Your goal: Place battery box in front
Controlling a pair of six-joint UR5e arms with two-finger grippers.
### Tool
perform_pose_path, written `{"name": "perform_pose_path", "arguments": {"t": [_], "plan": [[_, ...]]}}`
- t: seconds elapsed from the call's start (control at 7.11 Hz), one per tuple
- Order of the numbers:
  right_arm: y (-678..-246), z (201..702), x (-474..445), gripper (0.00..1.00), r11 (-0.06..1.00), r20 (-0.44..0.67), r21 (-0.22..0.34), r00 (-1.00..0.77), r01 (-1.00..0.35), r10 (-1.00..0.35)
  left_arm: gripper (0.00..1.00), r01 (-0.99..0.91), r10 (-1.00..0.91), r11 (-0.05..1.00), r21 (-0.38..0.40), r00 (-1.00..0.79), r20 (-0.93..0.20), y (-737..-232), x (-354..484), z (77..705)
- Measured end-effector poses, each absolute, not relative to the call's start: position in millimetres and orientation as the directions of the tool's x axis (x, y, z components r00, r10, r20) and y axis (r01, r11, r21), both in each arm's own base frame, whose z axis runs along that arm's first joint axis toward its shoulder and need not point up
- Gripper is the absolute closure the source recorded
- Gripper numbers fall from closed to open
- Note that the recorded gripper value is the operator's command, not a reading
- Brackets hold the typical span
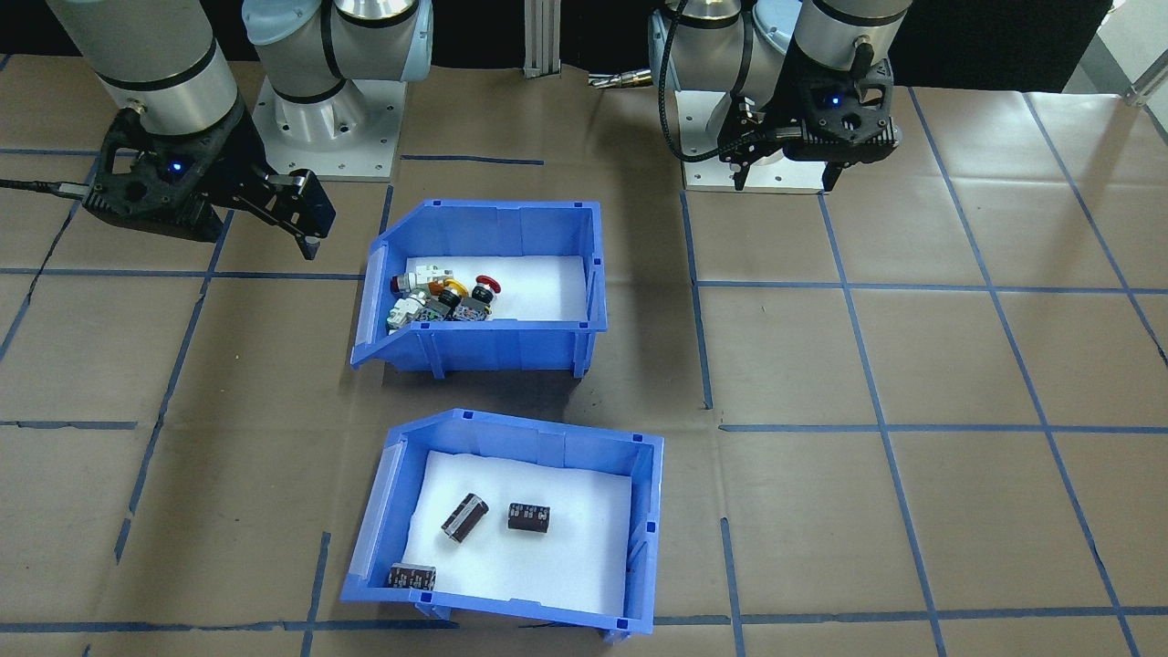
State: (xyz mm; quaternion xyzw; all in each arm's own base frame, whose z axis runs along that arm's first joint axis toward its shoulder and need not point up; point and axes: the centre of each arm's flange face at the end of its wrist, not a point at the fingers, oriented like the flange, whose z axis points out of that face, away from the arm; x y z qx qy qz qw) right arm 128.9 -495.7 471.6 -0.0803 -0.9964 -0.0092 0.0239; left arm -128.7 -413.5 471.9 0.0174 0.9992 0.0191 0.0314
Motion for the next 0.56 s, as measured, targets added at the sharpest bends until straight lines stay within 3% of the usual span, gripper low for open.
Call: {"name": "perform_pose_path", "arguments": {"t": [0.56], "plan": [[-496.2, 469.4, 128.9, 0.0, 0.988, 0.05, 0.024, -0.987, 0.156, 0.154, 0.0, 0.031, 0.034, 0.999, 0.041, -0.998, -0.062, -414.1, -128.7, 471.1]]}}
